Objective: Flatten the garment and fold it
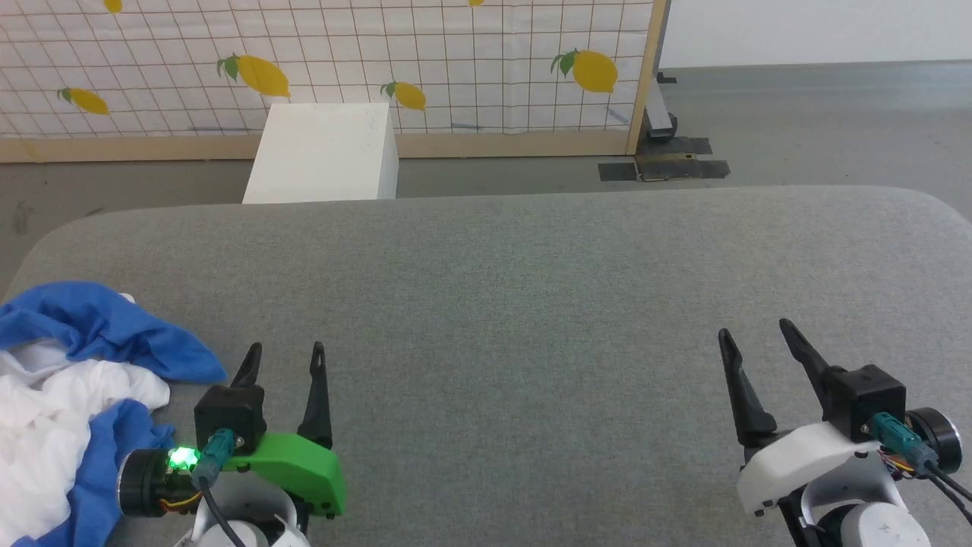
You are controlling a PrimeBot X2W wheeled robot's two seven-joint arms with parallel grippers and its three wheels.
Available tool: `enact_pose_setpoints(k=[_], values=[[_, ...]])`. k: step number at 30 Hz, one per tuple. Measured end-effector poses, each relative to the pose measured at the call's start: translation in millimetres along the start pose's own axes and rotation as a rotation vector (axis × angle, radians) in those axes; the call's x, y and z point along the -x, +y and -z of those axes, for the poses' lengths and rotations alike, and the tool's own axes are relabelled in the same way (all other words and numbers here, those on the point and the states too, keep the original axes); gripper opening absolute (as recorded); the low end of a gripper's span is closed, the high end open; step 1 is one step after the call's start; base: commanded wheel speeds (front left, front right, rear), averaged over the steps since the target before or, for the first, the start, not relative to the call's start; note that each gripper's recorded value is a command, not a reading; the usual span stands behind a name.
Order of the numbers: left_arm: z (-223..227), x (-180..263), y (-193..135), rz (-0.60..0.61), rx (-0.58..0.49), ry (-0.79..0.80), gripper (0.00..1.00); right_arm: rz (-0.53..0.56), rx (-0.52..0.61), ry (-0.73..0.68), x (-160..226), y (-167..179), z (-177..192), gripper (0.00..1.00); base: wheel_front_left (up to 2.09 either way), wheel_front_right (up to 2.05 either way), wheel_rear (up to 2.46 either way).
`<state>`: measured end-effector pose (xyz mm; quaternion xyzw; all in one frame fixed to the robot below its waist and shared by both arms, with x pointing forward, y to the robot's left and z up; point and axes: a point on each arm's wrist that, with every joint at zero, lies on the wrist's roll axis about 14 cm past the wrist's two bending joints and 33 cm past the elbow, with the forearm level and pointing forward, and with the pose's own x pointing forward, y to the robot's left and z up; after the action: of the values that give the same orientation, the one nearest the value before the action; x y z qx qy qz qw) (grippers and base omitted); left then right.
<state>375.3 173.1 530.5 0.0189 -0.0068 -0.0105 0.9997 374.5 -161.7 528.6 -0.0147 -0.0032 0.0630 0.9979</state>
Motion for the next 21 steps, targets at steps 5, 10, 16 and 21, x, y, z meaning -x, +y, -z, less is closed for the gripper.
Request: enact_pose_setpoints(k=[5,10,16,21], values=[[0.5,0.7,0.6,-0.002,0.002,-0.005,1.00,0.002,-0.009,-0.007,-0.6,-0.6,0.1,1.00,0.00,0.00,0.00],[0.8,2.6,3.9,-0.013,0.003,-0.010,1.00,-0.004,-0.020,-0.014,-2.6,1.2,0.1,1.00,0.00,0.00,0.00],[0.9,6.2,11.5,-0.040,0.009,-0.017,1.00,-0.020,-0.038,-0.021,-6.5,6.2,0.4,1.00,0.00,0.00,0.00],[1.5,11.4,20.7,-0.071,0.012,-0.021,1.00,-0.043,-0.051,-0.020,-10.8,13.7,2.9,1.00,0.00,0.00,0.00]])
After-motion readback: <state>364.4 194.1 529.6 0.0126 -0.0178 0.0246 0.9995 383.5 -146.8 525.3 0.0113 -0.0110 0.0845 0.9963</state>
